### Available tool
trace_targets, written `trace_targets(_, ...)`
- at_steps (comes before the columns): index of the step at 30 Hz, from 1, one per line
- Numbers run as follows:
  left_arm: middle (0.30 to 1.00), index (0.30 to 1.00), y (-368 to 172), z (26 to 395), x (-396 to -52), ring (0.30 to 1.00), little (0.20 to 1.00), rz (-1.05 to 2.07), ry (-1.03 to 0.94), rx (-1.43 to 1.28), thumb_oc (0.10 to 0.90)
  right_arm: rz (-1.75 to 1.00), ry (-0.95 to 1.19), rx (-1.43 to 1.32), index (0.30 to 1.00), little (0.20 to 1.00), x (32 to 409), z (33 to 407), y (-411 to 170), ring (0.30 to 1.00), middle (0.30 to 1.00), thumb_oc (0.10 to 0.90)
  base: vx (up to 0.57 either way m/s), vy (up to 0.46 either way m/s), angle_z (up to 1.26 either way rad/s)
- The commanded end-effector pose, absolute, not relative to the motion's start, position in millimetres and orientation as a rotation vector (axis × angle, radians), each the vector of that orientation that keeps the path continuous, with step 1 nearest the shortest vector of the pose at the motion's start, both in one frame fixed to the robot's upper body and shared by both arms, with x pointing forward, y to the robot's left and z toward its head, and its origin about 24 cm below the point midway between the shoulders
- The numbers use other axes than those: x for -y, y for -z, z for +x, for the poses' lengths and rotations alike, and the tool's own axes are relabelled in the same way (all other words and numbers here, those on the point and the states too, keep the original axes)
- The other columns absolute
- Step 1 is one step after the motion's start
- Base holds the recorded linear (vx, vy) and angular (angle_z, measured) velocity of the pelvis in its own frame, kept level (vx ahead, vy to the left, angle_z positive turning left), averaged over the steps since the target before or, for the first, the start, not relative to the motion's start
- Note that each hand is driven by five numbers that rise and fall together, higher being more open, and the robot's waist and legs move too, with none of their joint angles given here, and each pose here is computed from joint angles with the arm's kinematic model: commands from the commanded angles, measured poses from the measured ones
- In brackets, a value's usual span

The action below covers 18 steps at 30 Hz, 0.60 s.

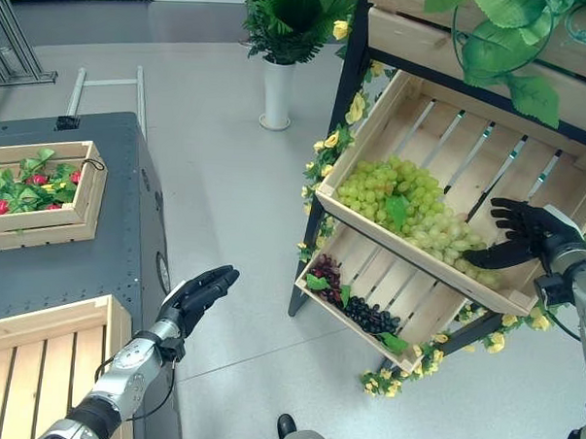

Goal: Pick up the fruits from the basket on one side to the basket on the other side

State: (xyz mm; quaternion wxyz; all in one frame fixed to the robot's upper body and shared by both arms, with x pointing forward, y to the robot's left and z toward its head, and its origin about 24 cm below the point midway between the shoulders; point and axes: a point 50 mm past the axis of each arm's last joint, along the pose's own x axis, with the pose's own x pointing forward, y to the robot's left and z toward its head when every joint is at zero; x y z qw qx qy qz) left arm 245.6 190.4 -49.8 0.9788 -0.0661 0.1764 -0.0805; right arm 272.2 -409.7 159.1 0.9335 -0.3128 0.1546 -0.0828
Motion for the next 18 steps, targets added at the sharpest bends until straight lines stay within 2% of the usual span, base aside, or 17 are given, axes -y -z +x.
trace_targets(1,0.900,0.900,13,273,-185,0.900,0.900,-0.141,0.201,-0.159,0.800,-0.769,0.312,-0.096,0.900,0.900,421,269,-229,0.900,0.900,0.800,0.00,0.000,0.00)
trace_targets(7,0.900,0.900,13,272,-187,0.900,0.900,-0.144,0.180,-0.157,0.800,-0.895,0.315,0.059,0.900,0.900,401,268,-237,0.900,0.900,0.800,0.00,0.000,0.00)
trace_targets(12,0.900,0.900,19,266,-191,0.900,0.900,-0.160,0.144,-0.157,0.800,-1.162,0.255,0.332,0.900,0.900,344,259,-235,0.900,0.900,0.800,0.01,0.012,-0.05)
trace_targets(16,0.900,0.900,26,261,-192,0.900,0.900,-0.179,0.121,-0.170,0.800,-1.405,0.182,0.551,0.900,0.900,303,235,-237,0.900,0.900,0.800,0.03,0.047,-0.06)
trace_targets(18,0.900,0.900,29,258,-190,0.900,0.900,-0.187,0.119,-0.178,0.800,-1.490,0.178,0.618,0.900,0.900,295,229,-236,0.900,0.900,0.800,0.08,0.080,-0.01)
